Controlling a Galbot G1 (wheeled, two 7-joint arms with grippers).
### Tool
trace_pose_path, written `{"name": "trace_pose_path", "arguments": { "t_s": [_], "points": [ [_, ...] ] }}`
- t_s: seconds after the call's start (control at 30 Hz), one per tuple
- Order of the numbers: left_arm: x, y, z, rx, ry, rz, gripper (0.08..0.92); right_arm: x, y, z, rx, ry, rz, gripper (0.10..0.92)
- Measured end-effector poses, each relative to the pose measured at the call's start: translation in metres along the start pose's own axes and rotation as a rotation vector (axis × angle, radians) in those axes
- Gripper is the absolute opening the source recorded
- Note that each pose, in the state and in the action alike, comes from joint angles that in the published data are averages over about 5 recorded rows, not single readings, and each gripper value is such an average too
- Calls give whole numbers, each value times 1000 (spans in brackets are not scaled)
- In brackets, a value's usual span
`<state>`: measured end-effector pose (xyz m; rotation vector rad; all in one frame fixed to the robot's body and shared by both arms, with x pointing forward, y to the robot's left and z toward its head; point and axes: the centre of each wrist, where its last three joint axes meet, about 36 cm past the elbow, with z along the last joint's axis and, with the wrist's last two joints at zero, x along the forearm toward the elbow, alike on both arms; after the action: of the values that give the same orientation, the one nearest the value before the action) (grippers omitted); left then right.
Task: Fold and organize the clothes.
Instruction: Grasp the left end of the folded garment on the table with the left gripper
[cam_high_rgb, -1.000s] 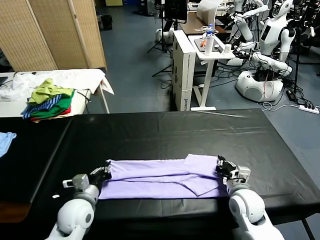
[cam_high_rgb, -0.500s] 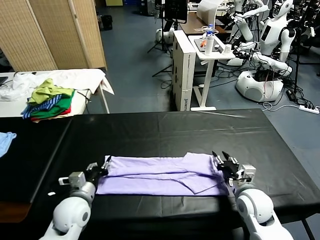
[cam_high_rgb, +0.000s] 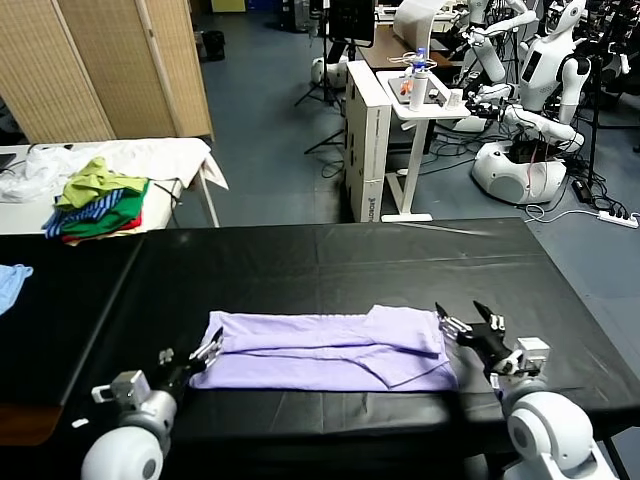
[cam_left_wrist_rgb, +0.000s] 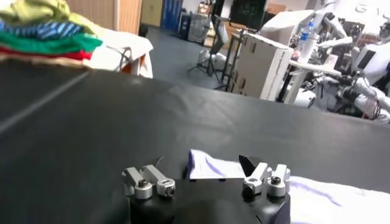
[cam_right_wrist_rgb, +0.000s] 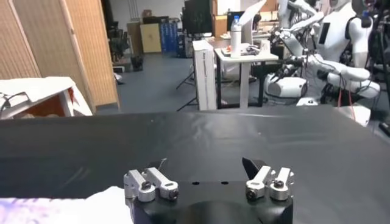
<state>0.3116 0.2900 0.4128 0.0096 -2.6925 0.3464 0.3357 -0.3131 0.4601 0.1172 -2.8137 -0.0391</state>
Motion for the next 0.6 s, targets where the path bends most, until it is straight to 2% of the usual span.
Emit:
{"name": "trace_pose_path", "arguments": {
  "t_s": [0.4,0.6],
  "points": [
    [-3,5,9,69,46,12,900,17,8,-4,3,-9,-11,907],
    [-6,7,13,96,52,8,825,20,9,-4,4,-10,-10,907]
  ]
}}
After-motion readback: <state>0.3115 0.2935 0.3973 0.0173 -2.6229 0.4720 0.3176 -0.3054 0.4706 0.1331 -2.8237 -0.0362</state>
